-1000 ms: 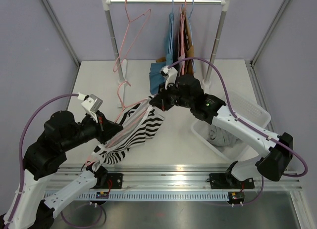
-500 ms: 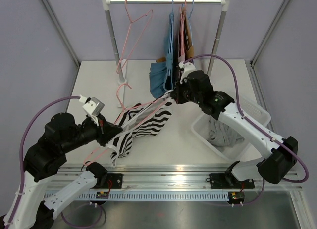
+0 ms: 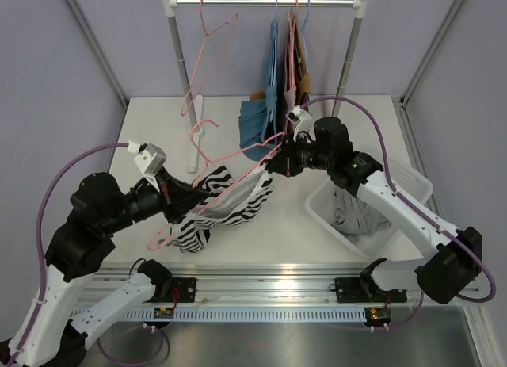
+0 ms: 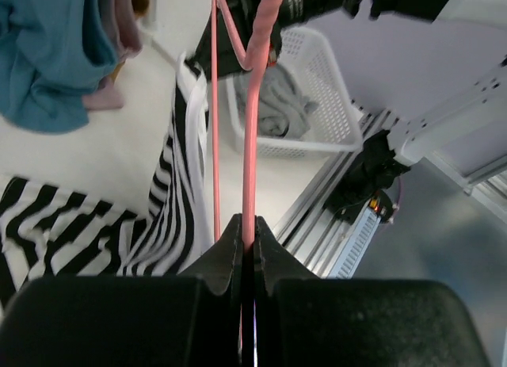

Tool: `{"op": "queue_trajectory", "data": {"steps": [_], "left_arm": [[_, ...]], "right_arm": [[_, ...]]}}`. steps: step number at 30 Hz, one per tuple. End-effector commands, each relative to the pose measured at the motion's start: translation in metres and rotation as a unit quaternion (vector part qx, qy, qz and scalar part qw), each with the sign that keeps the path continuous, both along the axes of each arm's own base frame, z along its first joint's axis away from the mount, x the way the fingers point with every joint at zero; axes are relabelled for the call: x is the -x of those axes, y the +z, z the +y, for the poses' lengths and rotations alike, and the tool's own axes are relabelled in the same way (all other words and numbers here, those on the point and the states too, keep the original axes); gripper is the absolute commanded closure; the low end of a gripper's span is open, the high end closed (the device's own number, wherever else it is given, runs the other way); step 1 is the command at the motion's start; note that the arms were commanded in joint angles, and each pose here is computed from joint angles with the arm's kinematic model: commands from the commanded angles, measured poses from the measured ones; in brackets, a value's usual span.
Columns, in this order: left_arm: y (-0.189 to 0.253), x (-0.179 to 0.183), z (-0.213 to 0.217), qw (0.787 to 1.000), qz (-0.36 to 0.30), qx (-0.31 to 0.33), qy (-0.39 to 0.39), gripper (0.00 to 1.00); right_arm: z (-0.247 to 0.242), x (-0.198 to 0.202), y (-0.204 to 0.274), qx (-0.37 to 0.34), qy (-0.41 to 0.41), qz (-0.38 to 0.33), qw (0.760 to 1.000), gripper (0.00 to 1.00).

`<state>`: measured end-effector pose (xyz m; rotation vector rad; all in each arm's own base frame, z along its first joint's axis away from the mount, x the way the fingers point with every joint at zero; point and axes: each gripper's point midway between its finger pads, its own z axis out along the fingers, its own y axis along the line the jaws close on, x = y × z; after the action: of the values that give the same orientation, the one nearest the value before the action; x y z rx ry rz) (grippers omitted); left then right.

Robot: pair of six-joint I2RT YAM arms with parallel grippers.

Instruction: Remove the tank top from the hanger

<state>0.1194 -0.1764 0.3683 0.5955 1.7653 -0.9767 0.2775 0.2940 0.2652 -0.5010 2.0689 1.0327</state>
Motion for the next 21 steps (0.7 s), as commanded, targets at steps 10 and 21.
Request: {"op": "queue_trajectory", "data": {"steps": [10, 21], "left_arm": [[0.142, -0.035, -0.040, 0.932, -0.209, 0.295, -0.036, 1.00], [0.185, -0.070, -0.029, 0.890, -0.314, 0.327, 0.053, 1.00]], "right_arm": [[0.018, 0.102, 0.087, -0.202, 0.216, -0.028, 0.955, 1.00], [0.002, 0.070, 0.024, -0.099, 0.062, -0.014, 0.993, 1.00]]}}
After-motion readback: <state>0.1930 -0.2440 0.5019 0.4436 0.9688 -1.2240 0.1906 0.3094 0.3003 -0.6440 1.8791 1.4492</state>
